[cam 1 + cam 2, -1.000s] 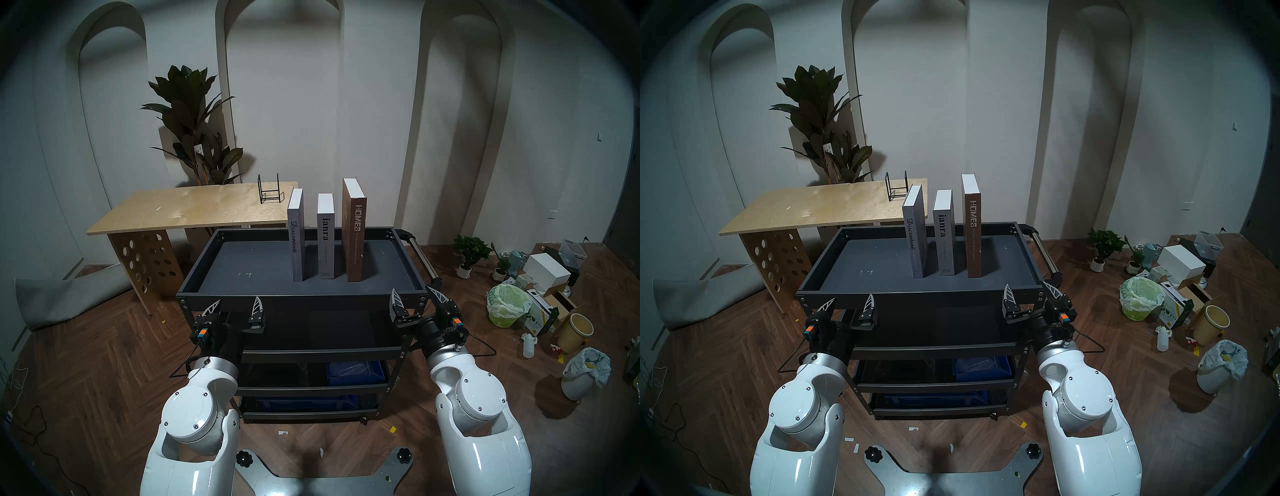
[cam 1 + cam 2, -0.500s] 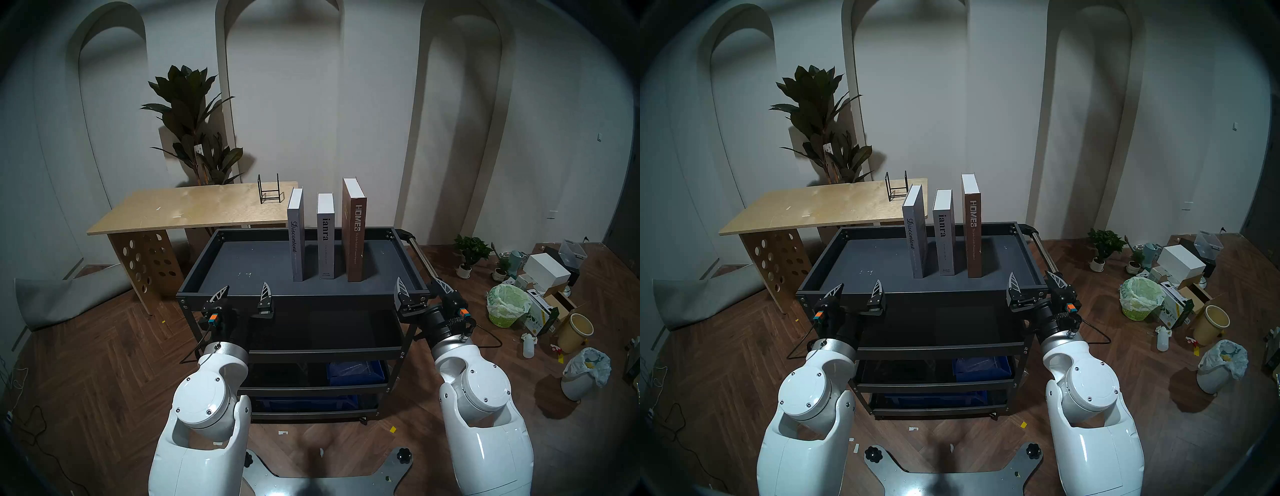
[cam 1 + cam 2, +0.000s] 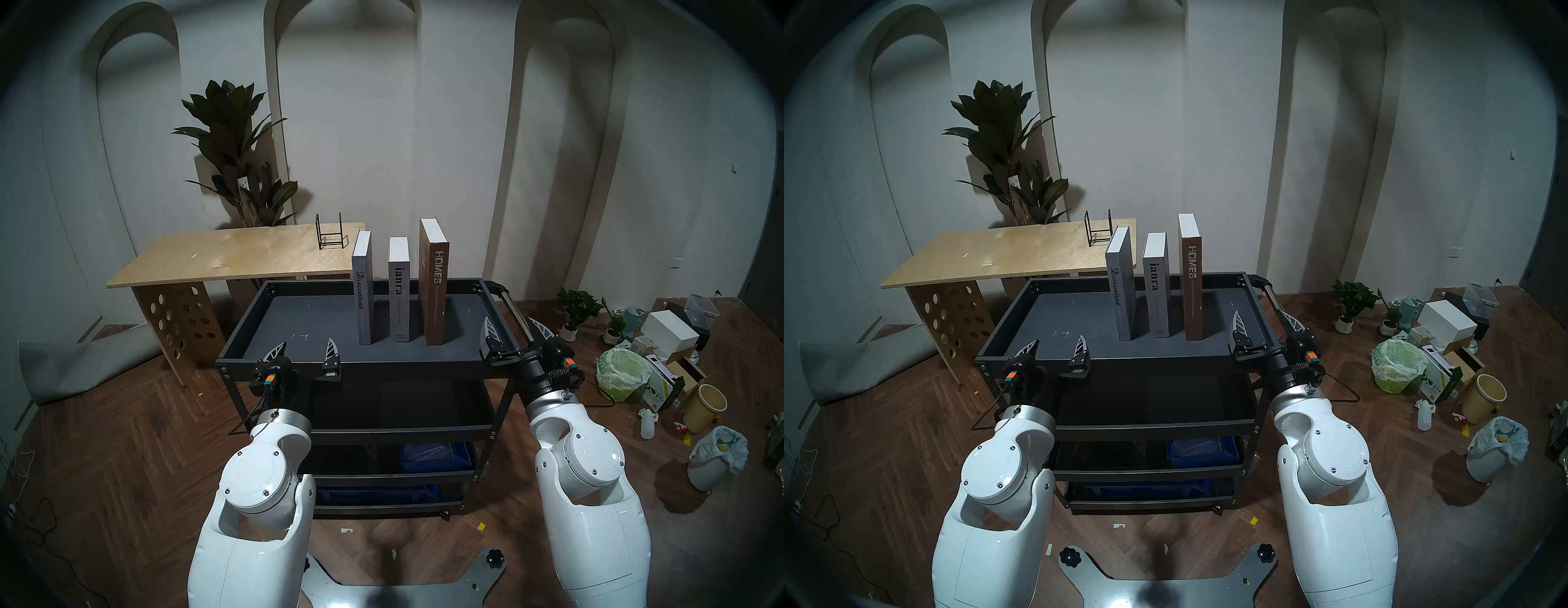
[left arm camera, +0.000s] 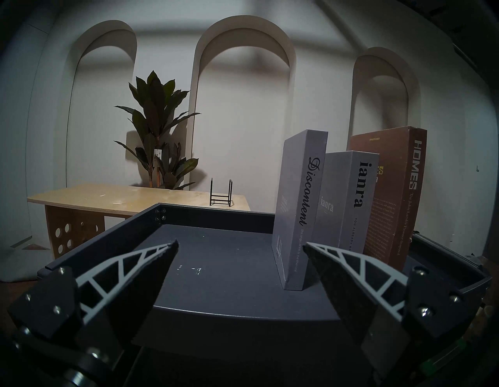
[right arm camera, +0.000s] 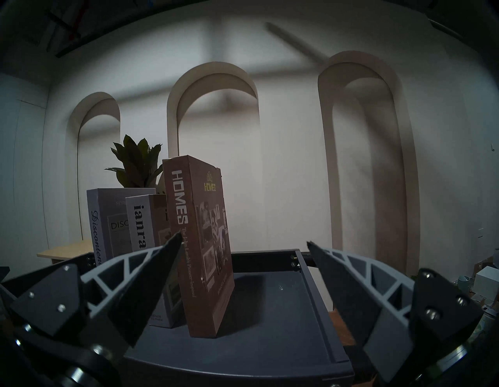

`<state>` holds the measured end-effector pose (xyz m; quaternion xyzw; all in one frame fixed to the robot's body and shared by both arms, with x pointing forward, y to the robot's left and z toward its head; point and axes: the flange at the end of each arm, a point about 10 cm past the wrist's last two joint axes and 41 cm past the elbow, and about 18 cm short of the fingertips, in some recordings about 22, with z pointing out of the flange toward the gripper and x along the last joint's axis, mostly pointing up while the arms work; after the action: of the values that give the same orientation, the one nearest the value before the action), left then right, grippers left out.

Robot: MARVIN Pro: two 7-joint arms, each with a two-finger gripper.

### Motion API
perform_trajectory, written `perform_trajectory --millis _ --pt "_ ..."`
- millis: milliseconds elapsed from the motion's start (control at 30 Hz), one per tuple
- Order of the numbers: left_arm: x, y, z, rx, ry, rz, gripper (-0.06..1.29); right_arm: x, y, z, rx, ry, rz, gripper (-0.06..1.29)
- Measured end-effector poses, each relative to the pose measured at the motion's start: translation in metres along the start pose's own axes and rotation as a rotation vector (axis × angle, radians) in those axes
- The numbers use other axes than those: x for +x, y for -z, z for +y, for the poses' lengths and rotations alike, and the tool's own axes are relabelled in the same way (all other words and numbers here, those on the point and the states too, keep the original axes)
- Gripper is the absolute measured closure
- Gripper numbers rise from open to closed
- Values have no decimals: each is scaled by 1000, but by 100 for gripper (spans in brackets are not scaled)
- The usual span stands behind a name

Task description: Sort the books onto the shelf by size, largest to the left

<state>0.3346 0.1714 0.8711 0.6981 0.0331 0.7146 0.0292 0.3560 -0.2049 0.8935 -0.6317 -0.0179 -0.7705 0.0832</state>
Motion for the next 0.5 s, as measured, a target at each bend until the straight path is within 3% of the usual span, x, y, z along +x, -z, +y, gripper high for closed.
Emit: perform_trajectory --millis 500 --pt "18 -19 25 -55 -17 11 -1 6 -6 11 -38 10 2 0"
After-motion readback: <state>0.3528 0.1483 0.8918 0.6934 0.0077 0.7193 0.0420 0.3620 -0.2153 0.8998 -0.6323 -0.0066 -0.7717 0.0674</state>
